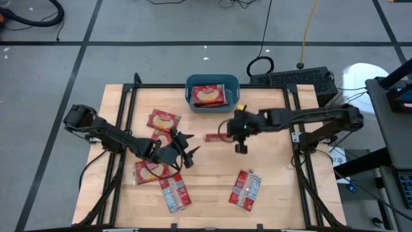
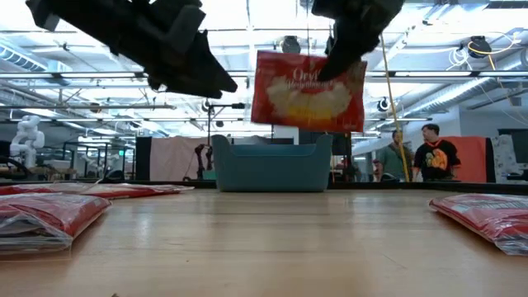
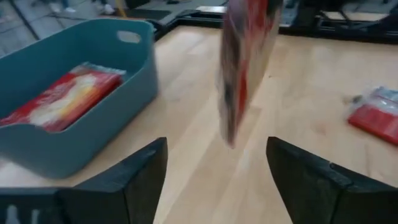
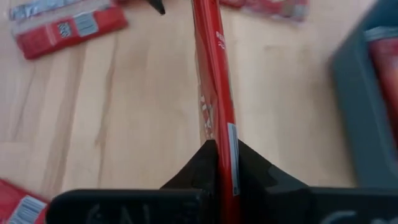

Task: Sort popcorn bags into baskets
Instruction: Put the red popcorn bag into the blue bin

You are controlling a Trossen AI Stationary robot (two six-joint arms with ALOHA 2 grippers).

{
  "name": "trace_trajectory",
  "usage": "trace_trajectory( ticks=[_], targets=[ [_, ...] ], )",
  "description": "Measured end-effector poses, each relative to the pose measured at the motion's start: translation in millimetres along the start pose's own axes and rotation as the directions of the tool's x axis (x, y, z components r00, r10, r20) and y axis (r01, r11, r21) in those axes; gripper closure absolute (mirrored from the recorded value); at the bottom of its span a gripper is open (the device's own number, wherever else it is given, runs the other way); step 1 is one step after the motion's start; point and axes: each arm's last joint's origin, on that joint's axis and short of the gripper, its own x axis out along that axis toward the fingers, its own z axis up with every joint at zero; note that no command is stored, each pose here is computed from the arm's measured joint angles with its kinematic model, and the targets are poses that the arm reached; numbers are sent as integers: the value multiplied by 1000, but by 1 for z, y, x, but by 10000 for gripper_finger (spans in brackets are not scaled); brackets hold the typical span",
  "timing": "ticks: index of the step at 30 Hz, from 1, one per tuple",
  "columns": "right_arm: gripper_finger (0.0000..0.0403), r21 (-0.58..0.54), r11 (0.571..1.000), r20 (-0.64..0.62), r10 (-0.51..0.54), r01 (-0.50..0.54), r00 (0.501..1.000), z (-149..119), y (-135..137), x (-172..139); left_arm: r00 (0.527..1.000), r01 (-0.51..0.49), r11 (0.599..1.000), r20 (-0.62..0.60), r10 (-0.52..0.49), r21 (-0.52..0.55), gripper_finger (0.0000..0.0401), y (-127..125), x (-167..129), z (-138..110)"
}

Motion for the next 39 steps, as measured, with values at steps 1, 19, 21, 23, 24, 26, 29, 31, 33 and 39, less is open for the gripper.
trace_trajectory(
  ticks=[1,19,21,23,24,26,29,31,33,39],
  targets=[
    [379,-3,1000,-2,-11,11,1000,2,-5,-5,1000,-10,1000,-3,10,-2,135,0,0,-1],
    [375,-68,988,144,-130,141,981,58,-139,-47,992,-55,998,-113,51,-32,212,3,1,-17],
    [375,-68,992,164,-91,103,982,61,-157,-41,993,-53,998,-106,48,-40,214,3,1,-16],
    [375,-64,996,177,-56,68,983,64,-174,-36,993,-54,998,-106,50,-41,214,4,2,-16],
    [375,-59,997,183,-46,58,982,66,-183,-33,993,-54,998,-105,49,-42,215,3,2,-16],
    [375,-53,998,181,-14,24,983,67,-199,-24,993,-54,998,-103,49,-44,215,4,2,-15],
    [374,-41,998,173,48,-41,984,68,-221,-8,993,-53,998,-103,49,-40,215,4,2,-15],
    [374,-24,997,157,71,-68,985,67,-233,3,993,-54,998,-103,49,-41,215,4,2,-15],
    [374,-14,996,145,92,-91,985,65,-244,15,993,-54,998,-103,49,-42,215,4,2,-15],
    [374,26,988,110,146,-149,983,55,-265,41,994,-54,997,-103,49,-46,215,4,2,-15]
  ],
)
